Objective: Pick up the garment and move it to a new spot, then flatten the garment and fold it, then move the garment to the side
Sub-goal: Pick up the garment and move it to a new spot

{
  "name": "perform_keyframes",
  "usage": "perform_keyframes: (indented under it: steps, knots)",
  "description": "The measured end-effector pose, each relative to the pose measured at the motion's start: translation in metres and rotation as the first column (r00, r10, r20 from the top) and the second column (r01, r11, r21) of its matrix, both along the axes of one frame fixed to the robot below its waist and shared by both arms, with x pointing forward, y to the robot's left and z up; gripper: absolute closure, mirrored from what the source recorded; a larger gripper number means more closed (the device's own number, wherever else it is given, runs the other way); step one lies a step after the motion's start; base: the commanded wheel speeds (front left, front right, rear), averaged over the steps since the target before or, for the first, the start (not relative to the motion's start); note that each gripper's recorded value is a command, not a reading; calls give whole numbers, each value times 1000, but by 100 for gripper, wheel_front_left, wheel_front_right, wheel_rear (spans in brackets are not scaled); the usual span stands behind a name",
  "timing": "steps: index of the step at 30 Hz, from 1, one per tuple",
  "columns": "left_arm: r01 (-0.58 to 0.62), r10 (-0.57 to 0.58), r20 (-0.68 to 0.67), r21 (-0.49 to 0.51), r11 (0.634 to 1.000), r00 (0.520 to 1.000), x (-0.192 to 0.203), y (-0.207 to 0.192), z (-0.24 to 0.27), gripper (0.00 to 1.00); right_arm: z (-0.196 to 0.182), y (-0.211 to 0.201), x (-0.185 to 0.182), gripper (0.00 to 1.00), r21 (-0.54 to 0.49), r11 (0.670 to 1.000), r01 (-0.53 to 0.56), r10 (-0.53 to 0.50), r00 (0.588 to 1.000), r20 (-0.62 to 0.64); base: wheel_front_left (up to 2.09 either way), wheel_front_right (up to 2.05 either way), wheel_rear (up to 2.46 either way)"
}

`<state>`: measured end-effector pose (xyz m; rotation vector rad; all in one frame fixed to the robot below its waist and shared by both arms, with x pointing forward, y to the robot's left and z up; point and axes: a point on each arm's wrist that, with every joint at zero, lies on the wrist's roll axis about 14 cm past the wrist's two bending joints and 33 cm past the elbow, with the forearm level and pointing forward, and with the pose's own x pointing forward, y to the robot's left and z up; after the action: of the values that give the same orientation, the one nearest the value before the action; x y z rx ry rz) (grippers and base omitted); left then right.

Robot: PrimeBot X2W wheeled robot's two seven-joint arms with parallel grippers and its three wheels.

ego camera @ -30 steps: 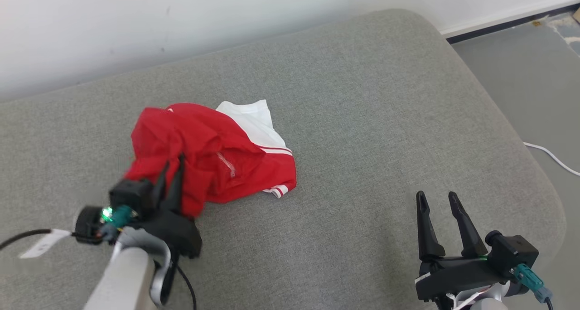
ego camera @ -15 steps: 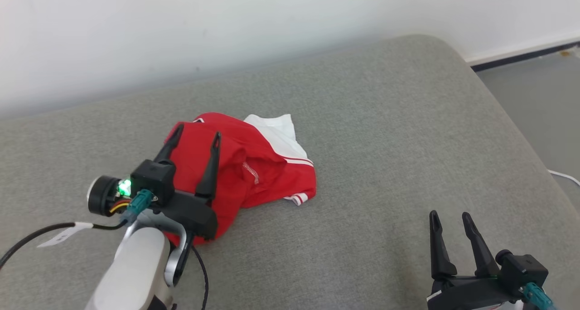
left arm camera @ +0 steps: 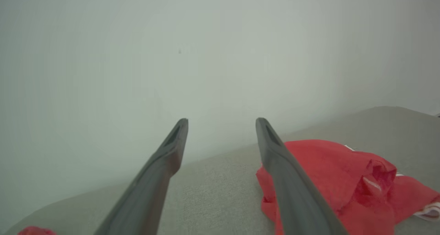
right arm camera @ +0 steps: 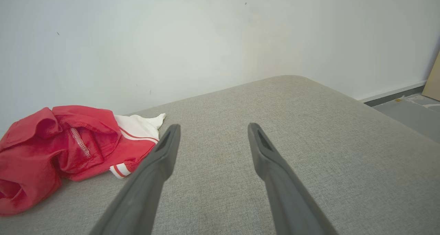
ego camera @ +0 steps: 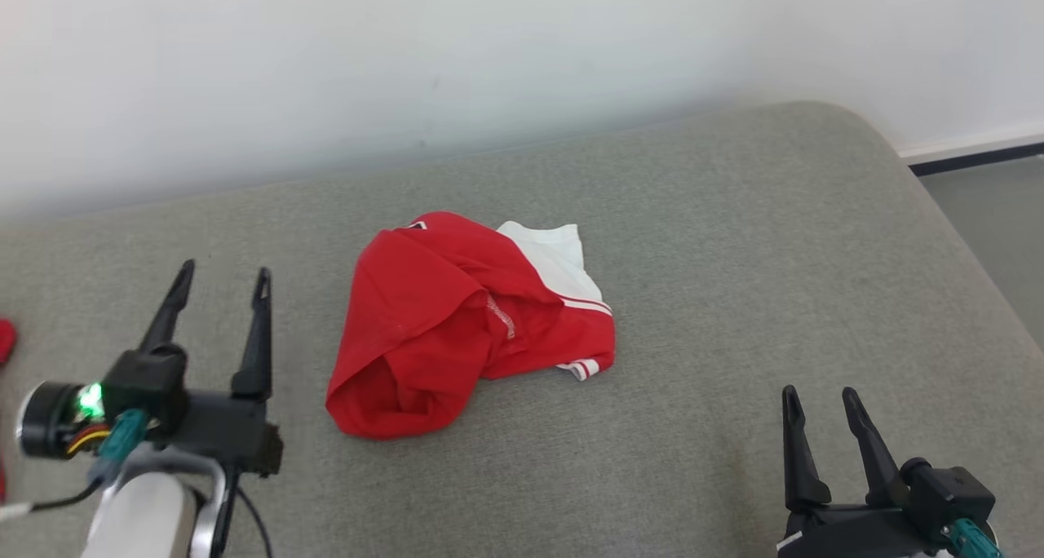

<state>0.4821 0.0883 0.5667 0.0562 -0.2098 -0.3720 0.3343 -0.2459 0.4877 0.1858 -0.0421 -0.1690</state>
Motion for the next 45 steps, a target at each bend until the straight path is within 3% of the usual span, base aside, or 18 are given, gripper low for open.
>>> perform_keyframes:
  steps: [8,18,33,45]
  knots:
    - [-131,131,-30,-14,991,991,-33,50,-16,0,1,10,6,0,-3,999,-36,36,999,4,0,0,0]
    - [-225,220,-70,-60,973,973,-74,80,-30,0,5,27,13,0,-18,996,-91,92,996,18,0,0,0]
    - [-312,296,-152,-95,945,943,-117,100,-59,0,4,41,16,0,-24,991,-134,135,991,15,0,0,0]
    - [-315,295,-175,-98,944,939,-122,97,-66,0,-4,50,13,0,-43,985,-166,165,986,-15,0,0,0]
